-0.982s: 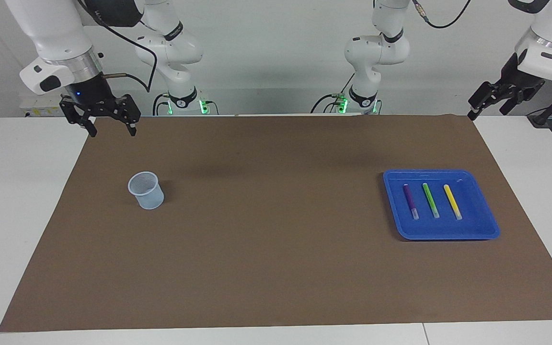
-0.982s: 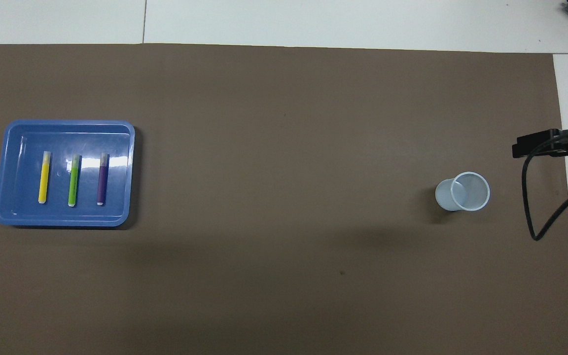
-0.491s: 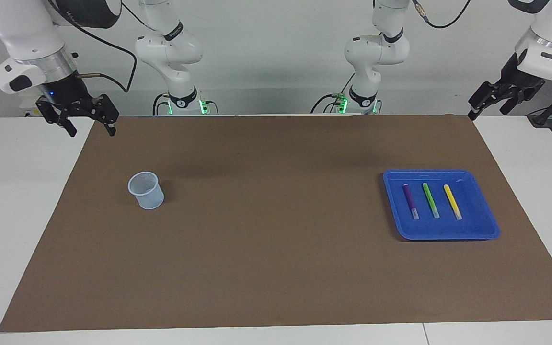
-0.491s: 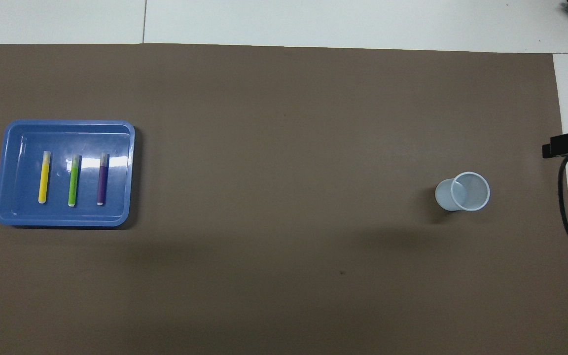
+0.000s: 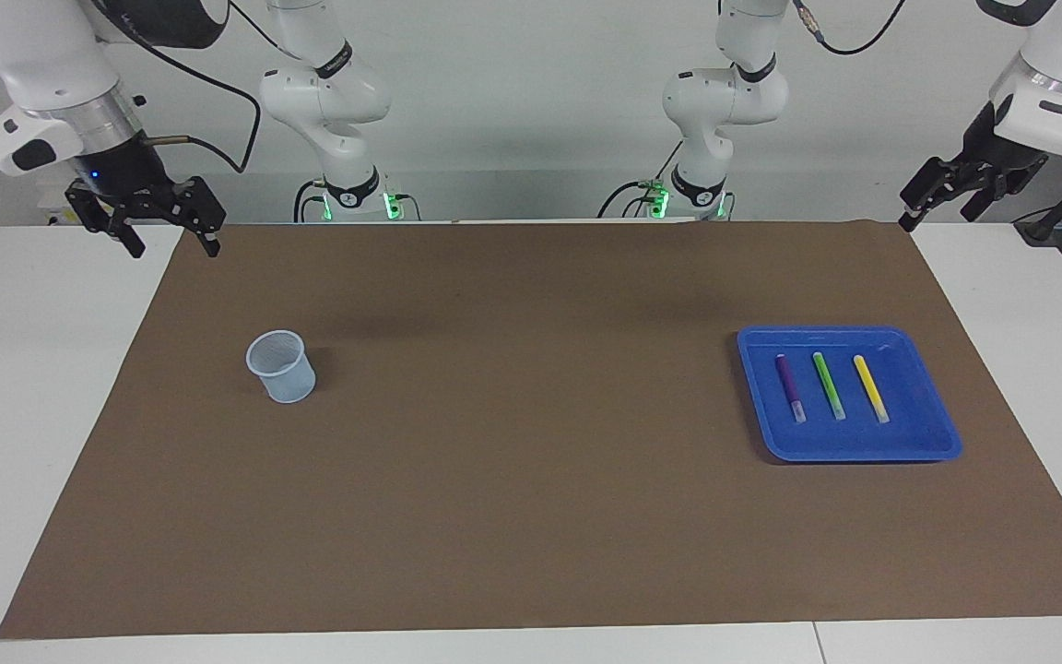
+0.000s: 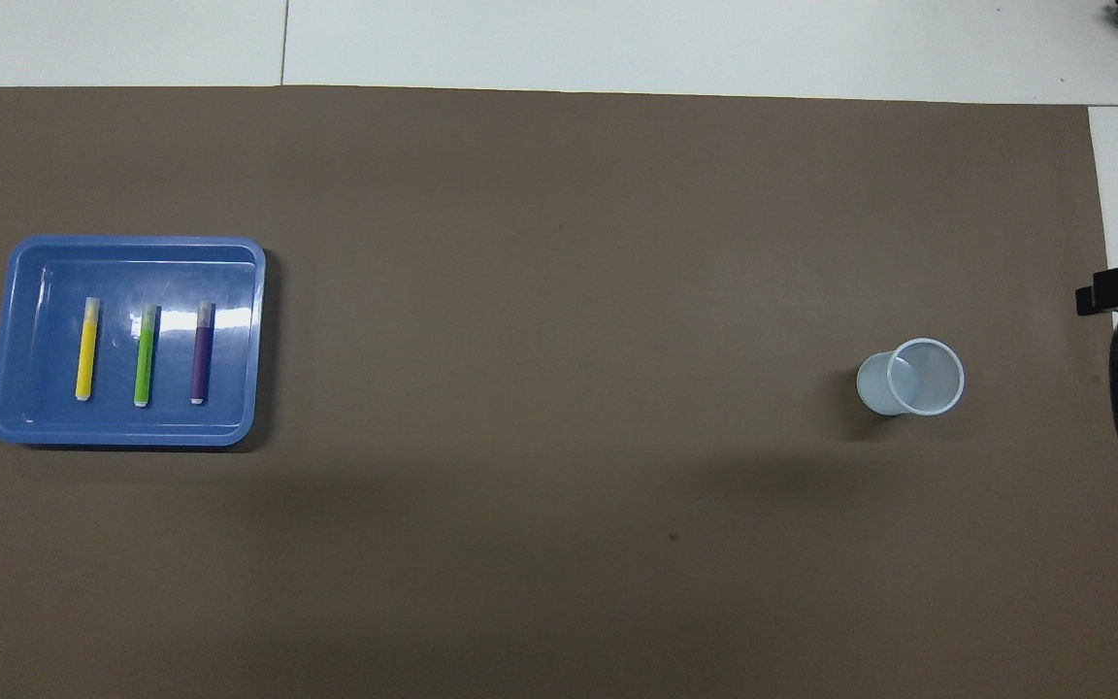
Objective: Right arm passes pens to left for tray arrangement
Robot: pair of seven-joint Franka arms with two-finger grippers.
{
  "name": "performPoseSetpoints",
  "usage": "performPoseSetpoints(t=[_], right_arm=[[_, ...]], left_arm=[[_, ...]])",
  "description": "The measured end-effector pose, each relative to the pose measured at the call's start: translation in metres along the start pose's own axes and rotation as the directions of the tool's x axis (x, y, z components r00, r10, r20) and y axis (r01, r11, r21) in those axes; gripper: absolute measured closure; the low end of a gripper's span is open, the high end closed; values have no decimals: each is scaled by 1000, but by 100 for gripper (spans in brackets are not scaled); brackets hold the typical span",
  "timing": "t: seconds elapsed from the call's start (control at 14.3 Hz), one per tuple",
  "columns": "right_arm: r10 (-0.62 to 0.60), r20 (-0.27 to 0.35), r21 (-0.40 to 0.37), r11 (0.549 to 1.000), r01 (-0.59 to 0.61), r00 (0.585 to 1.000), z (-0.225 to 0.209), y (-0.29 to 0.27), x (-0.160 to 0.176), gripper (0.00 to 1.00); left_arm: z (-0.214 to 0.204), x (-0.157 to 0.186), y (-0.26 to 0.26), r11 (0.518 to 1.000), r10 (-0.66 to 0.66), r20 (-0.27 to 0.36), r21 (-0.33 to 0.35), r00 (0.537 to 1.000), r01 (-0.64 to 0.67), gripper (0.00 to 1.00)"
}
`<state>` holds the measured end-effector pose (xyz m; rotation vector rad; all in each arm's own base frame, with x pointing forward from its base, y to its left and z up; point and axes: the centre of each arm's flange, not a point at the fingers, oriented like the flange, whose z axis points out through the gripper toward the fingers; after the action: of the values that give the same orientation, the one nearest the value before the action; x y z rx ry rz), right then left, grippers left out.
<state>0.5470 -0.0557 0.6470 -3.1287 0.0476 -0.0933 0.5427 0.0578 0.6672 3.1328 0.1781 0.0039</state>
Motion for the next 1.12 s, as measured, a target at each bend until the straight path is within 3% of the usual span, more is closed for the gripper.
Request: performPoseSetpoints(t=[1.12], right_arm=[[4, -5, 0, 1000, -4, 1000, -14, -8, -3, 0]], left_arm=[[6, -3, 3, 1000, 7, 16, -2, 1000, -7, 0]])
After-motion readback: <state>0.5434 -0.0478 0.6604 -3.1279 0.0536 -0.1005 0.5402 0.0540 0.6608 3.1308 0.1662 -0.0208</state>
